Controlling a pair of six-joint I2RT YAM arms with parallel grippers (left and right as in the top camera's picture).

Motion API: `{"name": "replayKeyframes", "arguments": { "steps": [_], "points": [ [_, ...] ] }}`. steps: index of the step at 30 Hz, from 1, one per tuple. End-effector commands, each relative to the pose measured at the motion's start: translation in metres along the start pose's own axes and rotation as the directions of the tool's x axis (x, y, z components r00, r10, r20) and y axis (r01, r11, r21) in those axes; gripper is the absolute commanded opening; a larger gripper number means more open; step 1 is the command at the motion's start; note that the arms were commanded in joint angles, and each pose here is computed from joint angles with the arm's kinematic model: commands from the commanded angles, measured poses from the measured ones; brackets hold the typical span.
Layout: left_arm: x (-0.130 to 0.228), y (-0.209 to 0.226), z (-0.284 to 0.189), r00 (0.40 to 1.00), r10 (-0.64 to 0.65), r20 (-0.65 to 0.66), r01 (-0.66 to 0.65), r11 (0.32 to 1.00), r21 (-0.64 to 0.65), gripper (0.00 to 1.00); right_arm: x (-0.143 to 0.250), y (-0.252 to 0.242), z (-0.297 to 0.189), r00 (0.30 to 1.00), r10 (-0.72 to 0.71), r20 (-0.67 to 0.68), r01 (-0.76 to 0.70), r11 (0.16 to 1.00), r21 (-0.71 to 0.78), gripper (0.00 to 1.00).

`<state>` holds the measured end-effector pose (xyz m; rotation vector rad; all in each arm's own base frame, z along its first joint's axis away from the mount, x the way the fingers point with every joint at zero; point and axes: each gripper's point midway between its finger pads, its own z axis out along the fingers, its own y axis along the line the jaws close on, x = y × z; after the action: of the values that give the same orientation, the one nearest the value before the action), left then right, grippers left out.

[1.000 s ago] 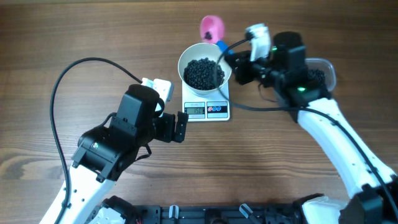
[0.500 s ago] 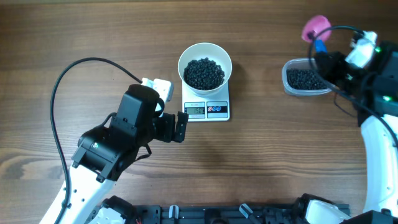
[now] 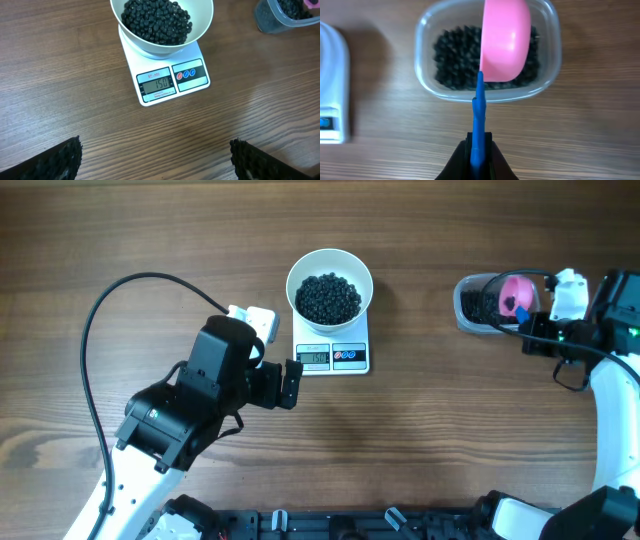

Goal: Scoop item into bowl and weigh 150g on scale
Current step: 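Return the pink scoop to the tub and lower it onto the beans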

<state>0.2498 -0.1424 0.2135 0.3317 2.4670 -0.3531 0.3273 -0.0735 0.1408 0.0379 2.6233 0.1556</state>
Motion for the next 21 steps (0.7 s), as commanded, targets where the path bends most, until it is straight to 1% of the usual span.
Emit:
{"name": "replayKeyframes", "arguments": {
  "steps": [1,3,6,10,11,14,16,19,20,21],
  "points": [
    [0.000,-0.002,-0.001,1.000,0.018,0.002,-0.018,1.000,0.007,1.00,-0.002,-0.012,0.002,0.977,-0.201,-0.069,0.210,0.963,0.171,0.04],
    [0.000,-0.002,-0.001,1.000,0.018,0.002,-0.018,1.000,0.007,1.00,-0.011,-0.015,0.001,0.965,-0.249,-0.087,0.263,0.925,0.275,0.04],
    [0.000,-0.002,-0.001,1.000,0.018,0.002,-0.018,1.000,0.007,1.00,-0.022,-0.014,-0.001,0.948,-0.304,-0.094,0.317,0.878,0.357,0.04],
    [0.000,-0.002,-0.001,1.000,0.018,0.002,-0.018,1.000,0.007,1.00,-0.026,-0.001,0.001,0.907,-0.402,-0.123,0.418,0.837,0.353,0.04],
    [0.000,-0.002,-0.001,1.000,0.018,0.002,-0.018,1.000,0.007,1.00,-0.026,0.000,0.001,0.908,-0.401,-0.123,0.418,0.835,0.358,0.04],
    [0.000,-0.002,-0.001,1.000,0.018,0.002,-0.018,1.000,0.007,1.00,-0.026,0.001,0.002,0.913,-0.392,-0.115,0.406,0.844,0.351,0.04],
    [0.000,-0.002,-0.001,1.000,0.018,0.003,-0.018,1.000,0.007,1.00,-0.026,0.010,0.005,0.936,-0.343,-0.072,0.349,0.886,0.305,0.04],
    [0.000,-0.002,-0.001,1.000,0.018,0.002,-0.018,1.000,0.007,1.00,-0.015,0.037,0.019,0.951,-0.309,-0.027,0.310,0.942,0.129,0.04],
    [0.000,-0.002,-0.001,1.000,0.018,0.002,-0.018,1.000,0.007,1.00,-0.006,0.038,0.026,0.967,-0.254,-0.036,0.256,0.962,0.095,0.04],
    [0.000,-0.002,-0.001,1.000,0.018,0.002,-0.018,1.000,0.007,1.00,0.000,0.036,0.029,0.981,-0.186,-0.046,0.190,0.978,0.092,0.04]
  ]
}}
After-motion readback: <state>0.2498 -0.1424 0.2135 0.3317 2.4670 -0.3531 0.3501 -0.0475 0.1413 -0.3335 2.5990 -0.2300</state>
